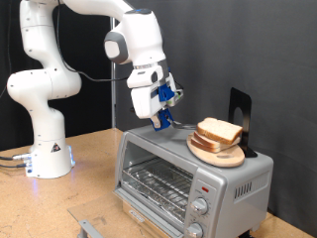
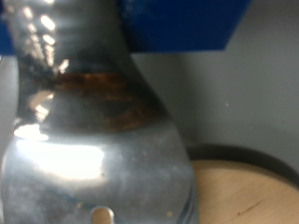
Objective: Make a piece of toast with the oven
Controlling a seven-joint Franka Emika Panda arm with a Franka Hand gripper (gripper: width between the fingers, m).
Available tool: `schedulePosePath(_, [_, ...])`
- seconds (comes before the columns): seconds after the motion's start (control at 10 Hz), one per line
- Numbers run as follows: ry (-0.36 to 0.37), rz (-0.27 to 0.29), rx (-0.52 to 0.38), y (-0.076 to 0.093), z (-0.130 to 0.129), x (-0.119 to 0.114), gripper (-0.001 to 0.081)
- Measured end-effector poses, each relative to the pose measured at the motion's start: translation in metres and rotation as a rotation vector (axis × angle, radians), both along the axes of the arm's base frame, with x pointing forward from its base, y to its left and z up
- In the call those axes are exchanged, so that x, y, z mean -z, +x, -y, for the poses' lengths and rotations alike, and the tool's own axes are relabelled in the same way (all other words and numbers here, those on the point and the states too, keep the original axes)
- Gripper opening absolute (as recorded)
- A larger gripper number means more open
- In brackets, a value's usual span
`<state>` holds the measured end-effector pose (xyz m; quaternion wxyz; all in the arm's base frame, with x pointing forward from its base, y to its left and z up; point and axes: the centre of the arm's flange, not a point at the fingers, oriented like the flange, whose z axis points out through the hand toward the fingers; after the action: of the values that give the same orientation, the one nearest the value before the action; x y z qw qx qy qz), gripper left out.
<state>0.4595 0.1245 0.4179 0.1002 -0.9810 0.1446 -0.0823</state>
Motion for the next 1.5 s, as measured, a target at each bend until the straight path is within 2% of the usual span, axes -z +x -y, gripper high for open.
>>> schedulePosePath(0.5, [-0.015,-0.009,0.024,0.006,-0.003,0.000,0.0488])
schedulePosePath(1.5, [-0.021,-0.018,0.054,0.032,-0.020,0.004,0.0488])
